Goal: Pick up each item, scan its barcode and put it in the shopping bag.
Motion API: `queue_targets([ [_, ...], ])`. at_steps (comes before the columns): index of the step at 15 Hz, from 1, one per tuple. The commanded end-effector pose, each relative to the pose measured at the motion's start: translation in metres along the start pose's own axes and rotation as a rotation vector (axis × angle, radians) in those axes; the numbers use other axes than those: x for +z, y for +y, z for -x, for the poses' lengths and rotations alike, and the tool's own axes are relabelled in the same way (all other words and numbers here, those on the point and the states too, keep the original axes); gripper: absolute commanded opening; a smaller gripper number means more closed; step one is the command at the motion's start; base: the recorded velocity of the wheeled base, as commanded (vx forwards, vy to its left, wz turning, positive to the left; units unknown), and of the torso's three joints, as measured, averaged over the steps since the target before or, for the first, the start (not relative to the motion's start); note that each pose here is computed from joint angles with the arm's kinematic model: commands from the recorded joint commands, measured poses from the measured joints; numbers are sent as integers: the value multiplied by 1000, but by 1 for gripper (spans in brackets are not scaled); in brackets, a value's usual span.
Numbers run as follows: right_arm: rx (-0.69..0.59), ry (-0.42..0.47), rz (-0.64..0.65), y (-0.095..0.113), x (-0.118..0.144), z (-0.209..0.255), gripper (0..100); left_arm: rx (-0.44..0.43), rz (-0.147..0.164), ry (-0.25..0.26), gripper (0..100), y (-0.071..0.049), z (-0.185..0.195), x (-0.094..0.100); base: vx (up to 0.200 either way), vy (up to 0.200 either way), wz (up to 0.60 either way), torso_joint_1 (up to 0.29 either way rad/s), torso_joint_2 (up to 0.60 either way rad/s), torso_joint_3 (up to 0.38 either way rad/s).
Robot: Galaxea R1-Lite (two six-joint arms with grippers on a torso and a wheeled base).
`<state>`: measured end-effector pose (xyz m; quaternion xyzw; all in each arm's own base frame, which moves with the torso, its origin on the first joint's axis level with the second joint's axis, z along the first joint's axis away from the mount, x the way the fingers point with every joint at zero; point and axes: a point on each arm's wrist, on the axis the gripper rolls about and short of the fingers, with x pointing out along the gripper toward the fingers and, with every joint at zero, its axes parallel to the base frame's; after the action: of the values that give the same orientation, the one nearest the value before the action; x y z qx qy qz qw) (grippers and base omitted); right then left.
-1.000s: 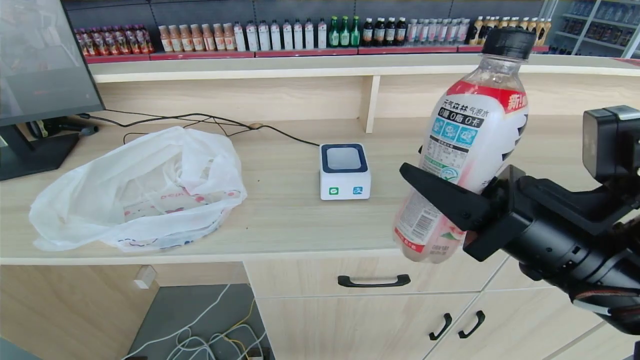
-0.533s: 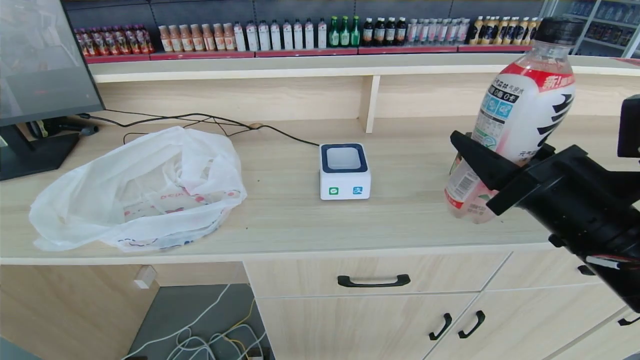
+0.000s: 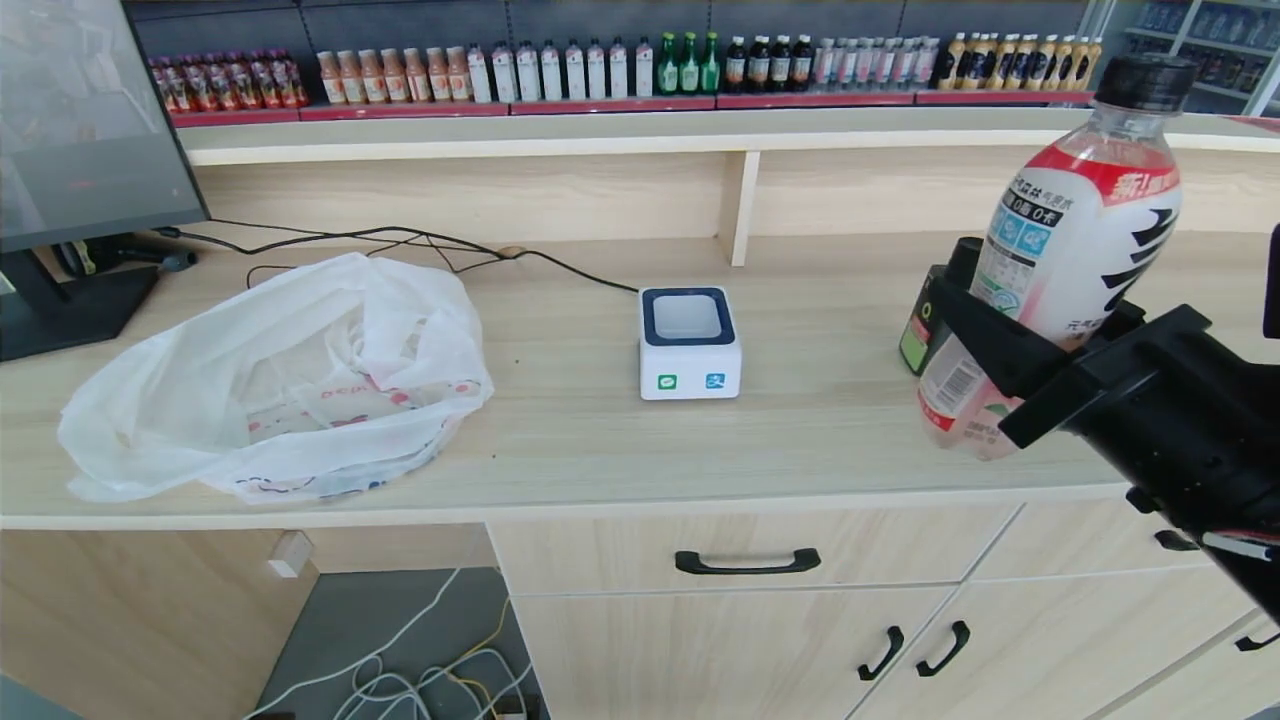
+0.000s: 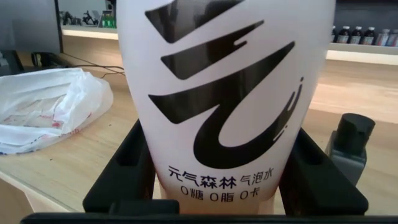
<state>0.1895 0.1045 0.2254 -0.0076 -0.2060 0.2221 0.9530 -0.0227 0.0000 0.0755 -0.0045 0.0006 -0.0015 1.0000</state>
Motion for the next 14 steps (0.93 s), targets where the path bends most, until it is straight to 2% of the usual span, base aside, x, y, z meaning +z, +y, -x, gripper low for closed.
queue_targets([
  [1,0,12,-1,0,-6,-7,0,0,0,0,100,0,0,0,0,0,0,0,0,0],
  [14,3,16,-33,1,-11,-11,0,0,0,0,100,0,0,0,0,0,0,0,0,0],
])
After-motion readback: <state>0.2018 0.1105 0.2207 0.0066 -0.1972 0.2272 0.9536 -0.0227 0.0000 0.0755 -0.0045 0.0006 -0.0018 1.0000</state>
